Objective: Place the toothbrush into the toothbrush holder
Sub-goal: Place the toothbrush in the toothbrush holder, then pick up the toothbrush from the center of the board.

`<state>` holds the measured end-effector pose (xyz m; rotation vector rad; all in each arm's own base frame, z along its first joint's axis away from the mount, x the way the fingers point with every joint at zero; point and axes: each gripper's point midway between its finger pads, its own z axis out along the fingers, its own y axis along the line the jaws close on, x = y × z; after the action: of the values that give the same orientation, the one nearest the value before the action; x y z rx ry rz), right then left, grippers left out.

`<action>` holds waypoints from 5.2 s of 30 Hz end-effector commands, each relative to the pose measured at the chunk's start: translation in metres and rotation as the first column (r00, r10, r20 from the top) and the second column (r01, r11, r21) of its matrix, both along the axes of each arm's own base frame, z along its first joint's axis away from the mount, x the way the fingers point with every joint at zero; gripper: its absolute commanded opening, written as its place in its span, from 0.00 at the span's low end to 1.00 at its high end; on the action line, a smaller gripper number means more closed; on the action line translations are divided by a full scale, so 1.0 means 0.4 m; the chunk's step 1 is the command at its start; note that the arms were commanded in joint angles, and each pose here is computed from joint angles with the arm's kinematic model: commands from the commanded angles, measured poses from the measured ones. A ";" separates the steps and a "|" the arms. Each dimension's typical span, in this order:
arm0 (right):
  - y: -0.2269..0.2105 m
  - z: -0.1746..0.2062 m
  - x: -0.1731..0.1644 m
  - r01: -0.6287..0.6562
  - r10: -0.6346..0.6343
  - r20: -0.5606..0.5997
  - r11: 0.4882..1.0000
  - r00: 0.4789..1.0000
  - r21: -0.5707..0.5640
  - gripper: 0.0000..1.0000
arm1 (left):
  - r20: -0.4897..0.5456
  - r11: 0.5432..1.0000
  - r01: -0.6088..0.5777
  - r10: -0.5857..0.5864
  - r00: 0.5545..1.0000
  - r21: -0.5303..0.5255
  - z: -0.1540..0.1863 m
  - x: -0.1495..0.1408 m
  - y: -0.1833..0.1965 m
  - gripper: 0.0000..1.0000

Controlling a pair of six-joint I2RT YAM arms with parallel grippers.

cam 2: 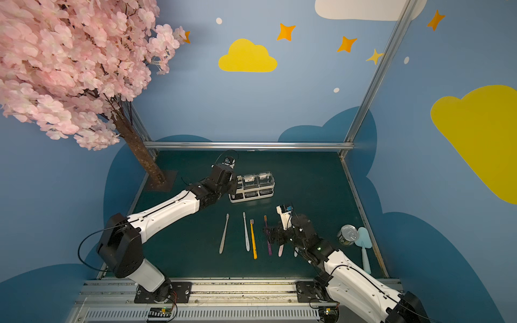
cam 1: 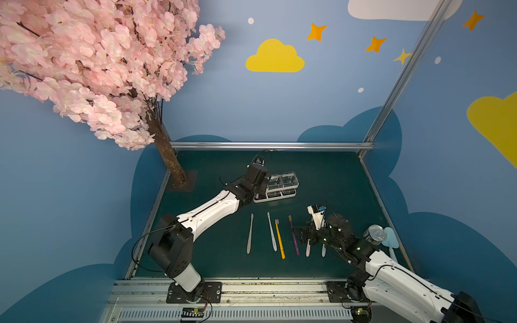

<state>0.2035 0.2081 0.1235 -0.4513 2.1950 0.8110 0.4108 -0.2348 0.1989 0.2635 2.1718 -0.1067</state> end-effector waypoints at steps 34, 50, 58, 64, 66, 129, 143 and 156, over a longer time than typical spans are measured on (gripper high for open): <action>0.022 0.035 -0.002 -0.037 0.036 0.044 0.999 0.998 0.018 0.91 | -0.045 0.999 -0.043 0.042 0.998 -0.014 -0.052 -0.004 0.002 0.07; 0.024 0.032 -0.004 -0.042 0.041 0.044 0.999 0.998 0.011 0.91 | -0.026 0.999 -0.049 0.049 0.998 -0.022 -0.007 -0.005 0.008 0.56; 0.024 0.031 -0.003 -0.041 0.040 0.047 0.999 0.998 0.008 0.91 | 0.017 0.997 -0.035 0.036 0.999 -0.067 0.078 -0.018 0.010 0.79; 0.018 0.032 -0.002 -0.033 0.033 0.057 0.999 0.998 0.005 0.91 | 0.026 0.993 -0.040 0.043 0.999 -0.109 0.132 -0.046 0.025 0.88; 0.015 0.032 -0.002 -0.029 0.029 0.061 1.000 0.998 0.000 0.91 | 0.028 0.991 -0.030 0.034 0.999 -0.127 0.149 -0.063 0.030 0.89; -0.089 0.046 0.017 0.151 -0.144 0.200 0.988 0.969 -0.023 0.91 | -0.606 0.969 -0.161 0.242 0.758 0.187 -0.300 -0.312 0.109 0.79; -0.082 0.056 0.010 0.129 -0.125 0.205 0.992 0.971 -0.007 0.91 | -0.613 0.952 -0.225 0.306 0.729 0.207 -0.360 -0.297 0.110 0.60; -0.080 0.065 0.003 0.118 -0.118 0.211 0.993 0.970 0.010 0.91 | -0.626 0.958 -0.231 0.287 0.725 0.172 -0.421 -0.263 0.063 0.56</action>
<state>0.2079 0.1742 0.1508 -0.3686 2.0039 0.6514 0.2999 -0.2038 0.0300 -0.0371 2.9033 0.1026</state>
